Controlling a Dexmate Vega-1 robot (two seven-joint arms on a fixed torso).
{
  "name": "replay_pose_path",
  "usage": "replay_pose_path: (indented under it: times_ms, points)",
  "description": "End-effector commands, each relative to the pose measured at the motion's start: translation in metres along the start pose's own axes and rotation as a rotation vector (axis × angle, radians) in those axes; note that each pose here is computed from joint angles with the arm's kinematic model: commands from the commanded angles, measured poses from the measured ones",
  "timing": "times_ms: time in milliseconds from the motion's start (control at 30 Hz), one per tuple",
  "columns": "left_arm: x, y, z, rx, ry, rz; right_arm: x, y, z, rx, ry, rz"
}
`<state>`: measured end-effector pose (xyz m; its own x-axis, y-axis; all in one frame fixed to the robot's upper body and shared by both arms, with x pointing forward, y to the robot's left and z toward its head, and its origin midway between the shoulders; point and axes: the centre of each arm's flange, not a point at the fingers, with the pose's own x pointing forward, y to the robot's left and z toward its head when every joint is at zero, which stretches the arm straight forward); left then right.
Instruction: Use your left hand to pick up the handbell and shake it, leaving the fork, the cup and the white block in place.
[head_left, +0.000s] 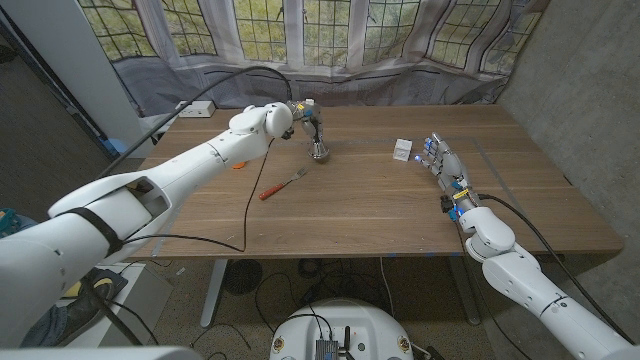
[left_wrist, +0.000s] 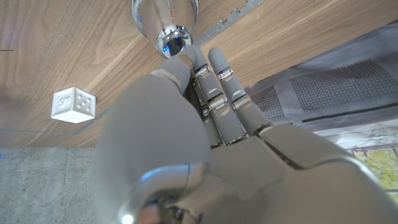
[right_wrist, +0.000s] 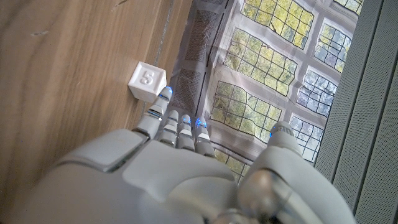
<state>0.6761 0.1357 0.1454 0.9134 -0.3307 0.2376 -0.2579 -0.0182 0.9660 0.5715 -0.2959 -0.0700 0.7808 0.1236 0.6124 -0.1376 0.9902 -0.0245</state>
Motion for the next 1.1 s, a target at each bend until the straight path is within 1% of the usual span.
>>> replay_pose_path:
  times_ms: [33, 367, 567, 900, 1100]
  points:
    - [0.008, -0.011, 0.004, 0.005, -0.004, -0.021, -0.003, -0.003, 0.000, -0.002, 0.001, -0.008]
    - [0.009, -0.016, 0.007, 0.010, -0.008, -0.035, -0.003, -0.004, 0.002, 0.003, -0.005, -0.012]
    - [0.009, -0.019, 0.004, 0.008, -0.006, -0.043, -0.003, -0.002, 0.001, 0.005, -0.003, -0.012]
    - [0.013, -0.025, 0.000, 0.011, -0.006, -0.069, -0.007, -0.002, 0.001, -0.006, 0.003, -0.020]
    - [0.014, -0.025, 0.001, 0.022, -0.008, -0.088, -0.007, -0.001, 0.001, -0.003, 0.001, -0.020]
